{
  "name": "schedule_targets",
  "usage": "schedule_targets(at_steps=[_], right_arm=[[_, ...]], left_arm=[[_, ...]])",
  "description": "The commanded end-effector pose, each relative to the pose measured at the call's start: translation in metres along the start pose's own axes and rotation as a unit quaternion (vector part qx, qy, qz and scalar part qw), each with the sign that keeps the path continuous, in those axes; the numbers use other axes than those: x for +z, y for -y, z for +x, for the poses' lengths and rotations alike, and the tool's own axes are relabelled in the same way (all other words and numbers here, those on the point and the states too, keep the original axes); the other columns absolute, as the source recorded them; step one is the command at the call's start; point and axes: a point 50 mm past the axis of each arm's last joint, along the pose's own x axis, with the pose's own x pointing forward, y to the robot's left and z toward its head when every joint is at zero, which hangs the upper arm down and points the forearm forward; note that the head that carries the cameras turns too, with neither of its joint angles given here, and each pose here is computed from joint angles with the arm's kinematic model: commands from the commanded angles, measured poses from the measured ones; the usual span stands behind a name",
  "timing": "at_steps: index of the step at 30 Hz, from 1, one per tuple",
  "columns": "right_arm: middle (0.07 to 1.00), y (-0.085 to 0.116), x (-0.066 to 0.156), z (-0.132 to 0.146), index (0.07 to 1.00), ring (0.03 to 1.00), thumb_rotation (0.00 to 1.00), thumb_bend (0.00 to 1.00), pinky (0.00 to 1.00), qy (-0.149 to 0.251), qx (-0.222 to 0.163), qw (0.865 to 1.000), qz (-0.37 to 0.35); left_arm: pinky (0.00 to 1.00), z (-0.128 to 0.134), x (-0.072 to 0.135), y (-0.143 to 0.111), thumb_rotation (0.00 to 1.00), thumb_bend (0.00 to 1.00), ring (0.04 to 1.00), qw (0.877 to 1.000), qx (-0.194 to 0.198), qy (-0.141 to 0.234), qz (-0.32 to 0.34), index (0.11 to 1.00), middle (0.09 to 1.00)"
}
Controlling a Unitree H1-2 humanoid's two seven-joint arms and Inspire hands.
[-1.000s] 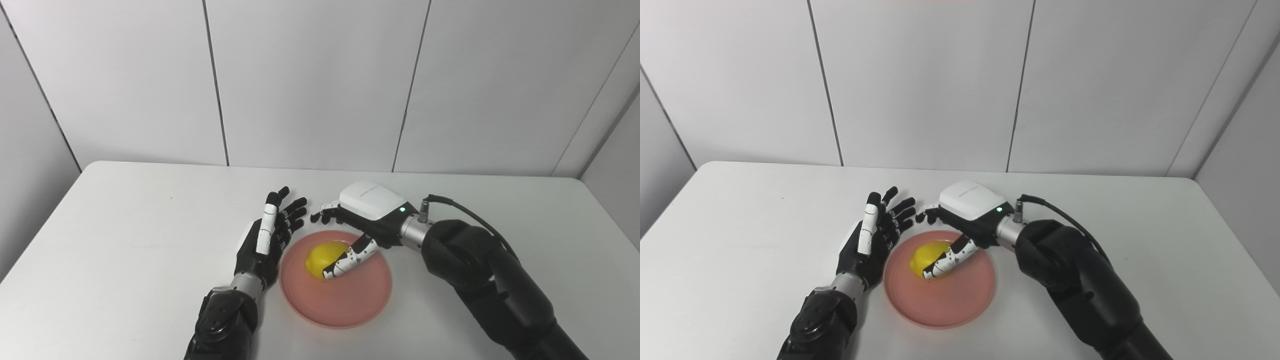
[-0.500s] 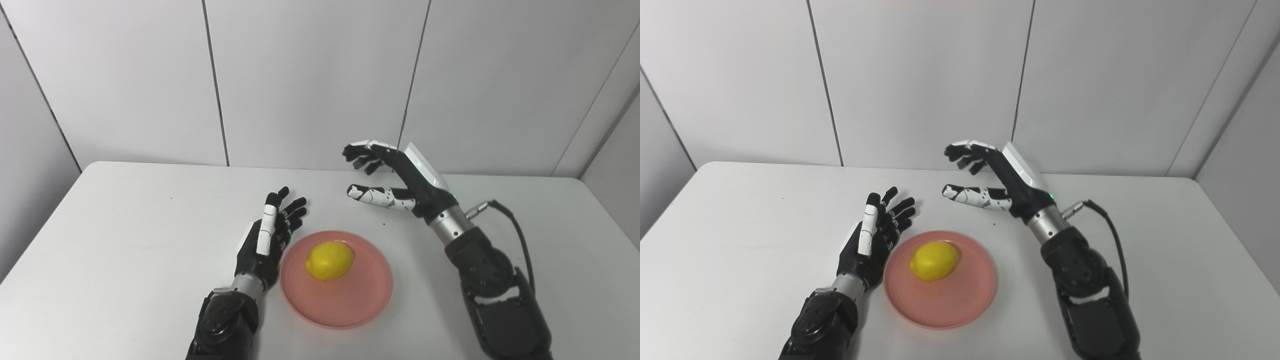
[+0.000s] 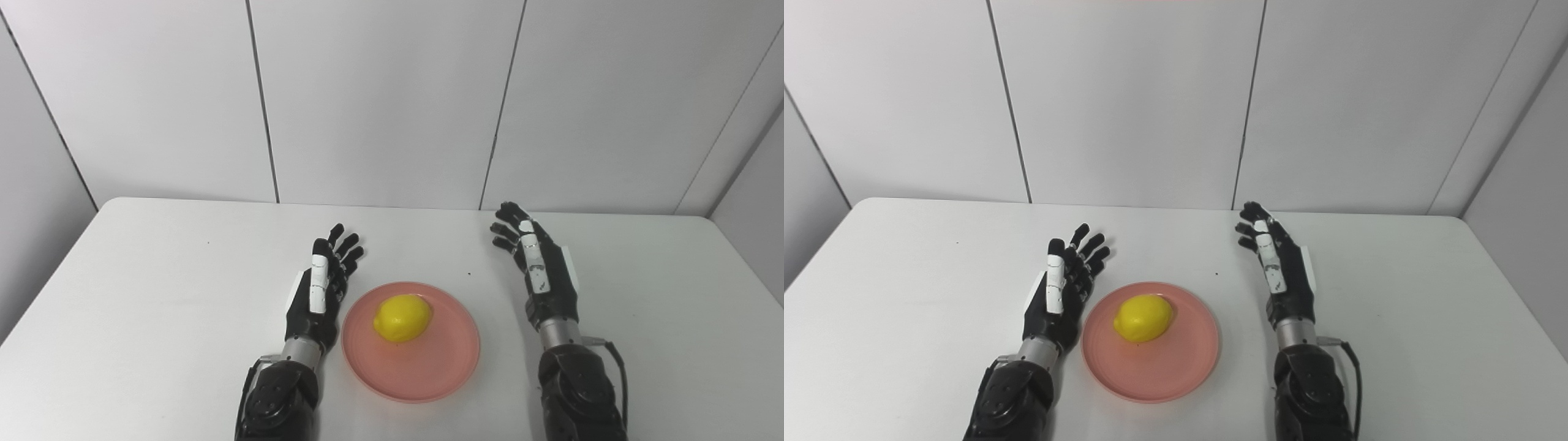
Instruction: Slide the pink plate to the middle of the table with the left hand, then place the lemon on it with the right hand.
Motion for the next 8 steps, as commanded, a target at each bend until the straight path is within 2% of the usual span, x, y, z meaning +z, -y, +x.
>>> schedule_targets(at_steps=[1,7,8], right_arm=[[0.845,-0.004,0.010,0.007,0.827,0.854,0.86,0.91,0.82,0.016,0.005,1.000,0.006],[0.917,-0.008,-0.008,-0.002,0.896,0.913,0.91,0.88,0.90,-0.030,-0.009,0.998,0.061],[0.936,-0.009,-0.010,-0.003,0.919,0.932,0.94,0.88,0.93,-0.036,-0.009,0.997,0.069]], left_arm=[[1.00,-0.007,-0.018,-0.016,1.00,1.00,0.968,0.999,0.028,-0.024,0.030,0.958,0.961],[1.00,-0.001,-0.016,-0.020,1.00,0.94,1.000,0.997,0.041,-0.011,0.066,0.979,0.998],[1.00,-0.001,-0.015,-0.020,1.00,0.94,1.000,0.997,0.041,-0.010,0.069,0.985,0.999]])
